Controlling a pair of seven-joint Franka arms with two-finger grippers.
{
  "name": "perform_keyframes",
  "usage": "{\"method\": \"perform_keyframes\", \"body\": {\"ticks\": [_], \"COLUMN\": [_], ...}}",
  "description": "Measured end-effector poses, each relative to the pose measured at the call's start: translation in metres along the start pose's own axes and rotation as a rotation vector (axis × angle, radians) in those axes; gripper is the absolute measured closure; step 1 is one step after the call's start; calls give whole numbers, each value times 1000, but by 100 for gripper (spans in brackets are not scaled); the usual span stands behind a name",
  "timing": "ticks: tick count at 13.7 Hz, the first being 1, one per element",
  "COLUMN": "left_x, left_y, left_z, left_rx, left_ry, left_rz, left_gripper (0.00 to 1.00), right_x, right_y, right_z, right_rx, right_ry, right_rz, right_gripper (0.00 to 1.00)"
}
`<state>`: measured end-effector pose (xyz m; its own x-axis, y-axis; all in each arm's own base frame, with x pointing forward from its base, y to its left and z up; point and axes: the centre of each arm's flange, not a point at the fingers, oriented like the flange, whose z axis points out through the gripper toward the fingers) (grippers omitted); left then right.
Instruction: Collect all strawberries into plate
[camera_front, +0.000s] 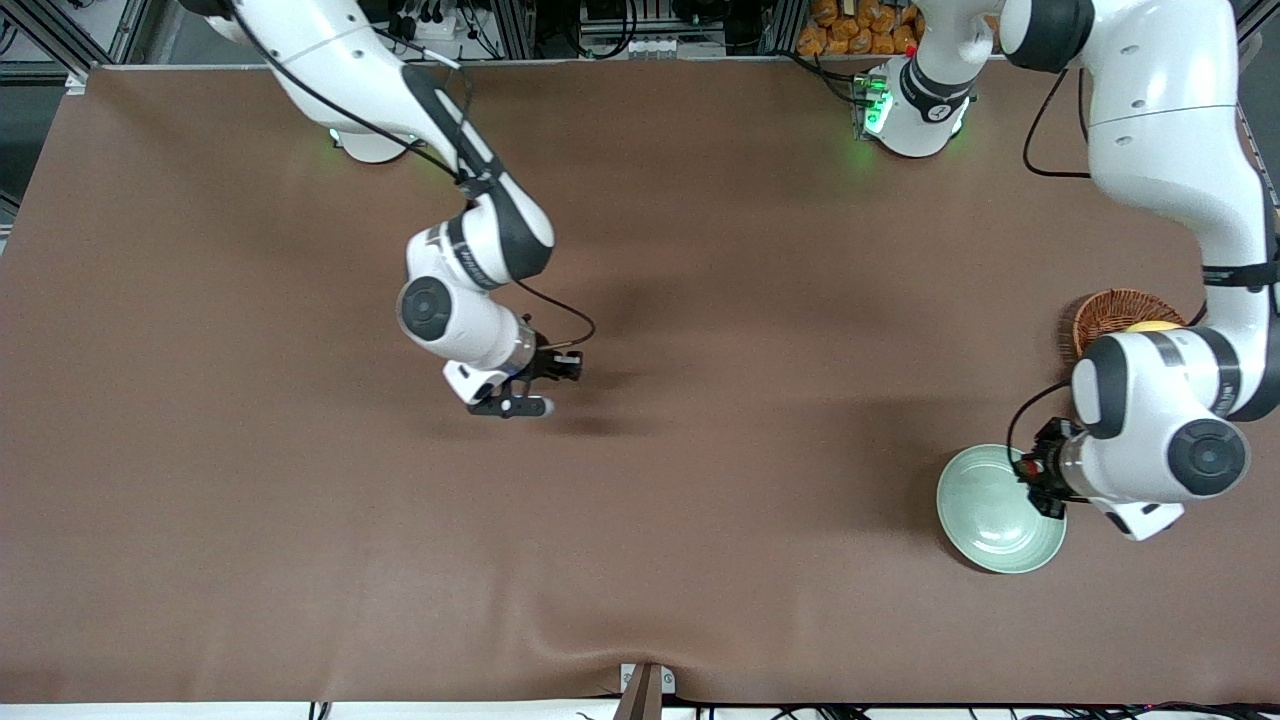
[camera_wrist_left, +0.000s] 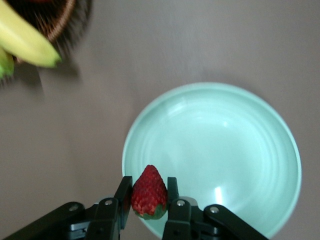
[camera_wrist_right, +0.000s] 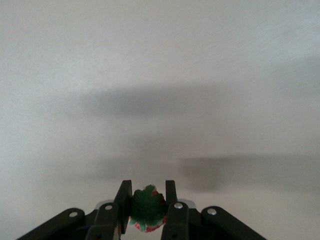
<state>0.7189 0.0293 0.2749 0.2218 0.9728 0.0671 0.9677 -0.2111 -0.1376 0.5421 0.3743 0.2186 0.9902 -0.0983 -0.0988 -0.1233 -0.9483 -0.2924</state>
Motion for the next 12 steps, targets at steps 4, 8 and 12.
{"method": "perform_keyframes", "body": {"ticks": [4, 8, 12], "left_x": [19, 13, 11], "left_y": [-5, -1, 0], "left_z": [20, 45, 48], "left_rx": [-18, -23, -22], "left_ry": [-2, -1, -3], "left_rz": [-23, -13, -10], "left_gripper": [68, 68, 53], "right_x": [-15, -12, -7], "right_y": [-41, -37, -33], "right_z": [36, 49, 47], "right_rx": [7, -2, -5], "right_ry": [11, 9, 18], "right_rz": [33, 39, 45], "right_gripper": [69, 69, 53]}}
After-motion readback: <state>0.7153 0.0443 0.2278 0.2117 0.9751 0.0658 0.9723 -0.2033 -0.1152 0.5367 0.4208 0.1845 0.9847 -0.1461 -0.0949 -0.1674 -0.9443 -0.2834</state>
